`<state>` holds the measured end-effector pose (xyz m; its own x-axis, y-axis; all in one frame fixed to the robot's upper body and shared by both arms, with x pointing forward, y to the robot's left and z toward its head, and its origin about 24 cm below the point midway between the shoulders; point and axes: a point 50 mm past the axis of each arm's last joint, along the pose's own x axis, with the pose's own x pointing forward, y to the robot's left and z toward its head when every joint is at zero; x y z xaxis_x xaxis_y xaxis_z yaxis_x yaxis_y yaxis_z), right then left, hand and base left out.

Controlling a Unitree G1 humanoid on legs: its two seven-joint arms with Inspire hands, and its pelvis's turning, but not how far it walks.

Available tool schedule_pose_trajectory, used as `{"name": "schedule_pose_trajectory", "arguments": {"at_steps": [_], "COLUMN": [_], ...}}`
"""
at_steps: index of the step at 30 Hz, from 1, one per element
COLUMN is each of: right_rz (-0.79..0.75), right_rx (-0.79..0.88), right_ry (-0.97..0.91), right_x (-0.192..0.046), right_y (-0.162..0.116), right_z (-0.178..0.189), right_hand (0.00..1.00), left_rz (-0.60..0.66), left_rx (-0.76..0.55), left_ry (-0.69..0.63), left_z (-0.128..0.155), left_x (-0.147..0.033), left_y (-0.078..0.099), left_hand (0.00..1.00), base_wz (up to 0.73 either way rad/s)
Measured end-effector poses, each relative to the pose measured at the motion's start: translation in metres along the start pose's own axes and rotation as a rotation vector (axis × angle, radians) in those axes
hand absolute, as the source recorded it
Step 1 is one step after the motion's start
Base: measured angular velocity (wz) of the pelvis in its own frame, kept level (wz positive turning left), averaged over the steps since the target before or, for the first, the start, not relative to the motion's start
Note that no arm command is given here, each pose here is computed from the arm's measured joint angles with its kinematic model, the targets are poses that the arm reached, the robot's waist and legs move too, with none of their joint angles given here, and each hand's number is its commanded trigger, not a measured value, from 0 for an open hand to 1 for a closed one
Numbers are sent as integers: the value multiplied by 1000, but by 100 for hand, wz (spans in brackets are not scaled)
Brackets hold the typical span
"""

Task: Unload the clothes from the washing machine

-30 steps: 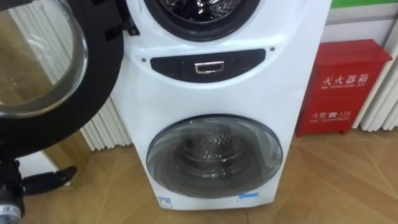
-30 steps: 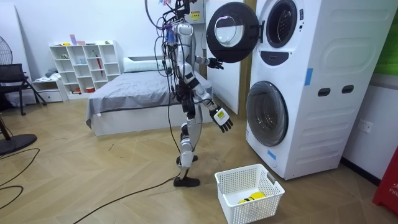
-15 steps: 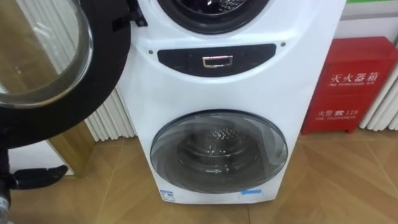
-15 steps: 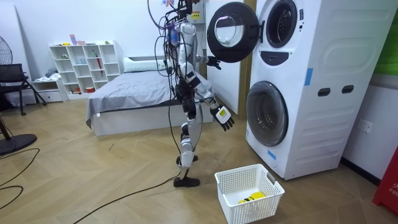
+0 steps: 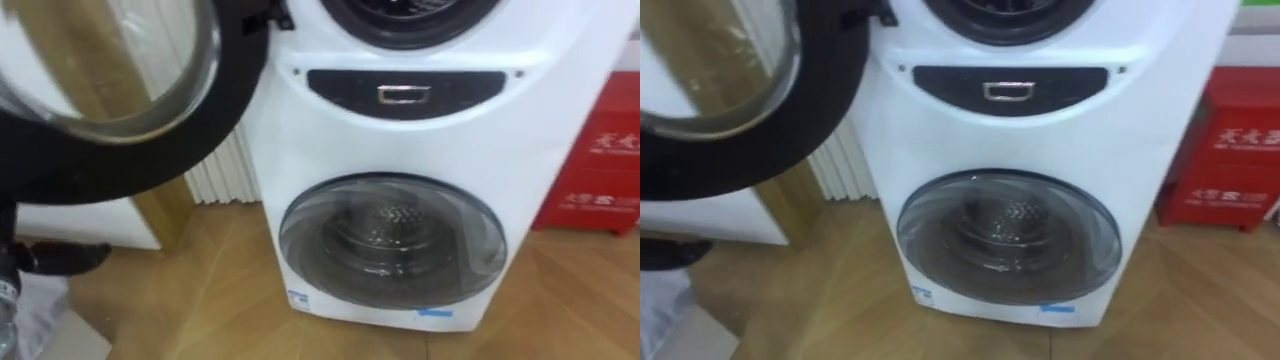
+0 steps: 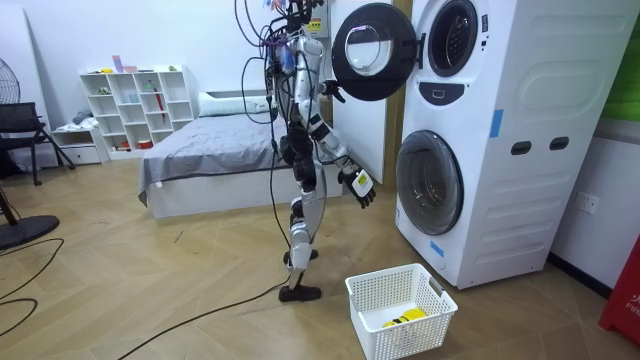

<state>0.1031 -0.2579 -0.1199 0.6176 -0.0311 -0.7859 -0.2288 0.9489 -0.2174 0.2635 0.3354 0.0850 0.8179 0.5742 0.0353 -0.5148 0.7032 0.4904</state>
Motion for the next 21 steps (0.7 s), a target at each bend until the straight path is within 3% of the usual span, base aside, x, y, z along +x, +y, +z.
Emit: {"name": "schedule_pose_trajectory", "arguments": {"at_steps": [2, 5, 6, 13, 16, 17, 18, 21], "right_rz": [0, 14, 26, 60, 86, 91, 86, 108], "right_rx": [1, -1, -9, -22, -43, -47, -43, -46], "right_ry": [-1, 43, 50, 25, 22, 20, 23, 42], "right_x": [1, 1, 1, 3, 5, 5, 4, 4], "right_y": [0, 2, 2, 5, 11, 12, 11, 16], "right_z": [0, -8, -9, -2, 0, 1, -1, -5], "right_hand": [0, 0, 0, 0, 0, 0, 0, 0], "left_rz": [73, 216, 234, 249, 294, 307, 318, 306], "left_rx": [42, 15, 79, 184, 79, 60, 133, 124], "left_ry": [-64, -241, -299, -388, -609, -765, -766, -778], "left_z": [12, 53, 64, 80, 123, 148, 144, 145], "left_x": [0, -6, -8, -15, -39, -56, -57, -65], "left_y": [7, 28, 31, 27, 32, 31, 33, 26], "left_hand": [0, 0, 0, 0, 0, 0, 0, 0], "base_wz": [39, 32, 20, 10, -5, -18, -15, 5]}}
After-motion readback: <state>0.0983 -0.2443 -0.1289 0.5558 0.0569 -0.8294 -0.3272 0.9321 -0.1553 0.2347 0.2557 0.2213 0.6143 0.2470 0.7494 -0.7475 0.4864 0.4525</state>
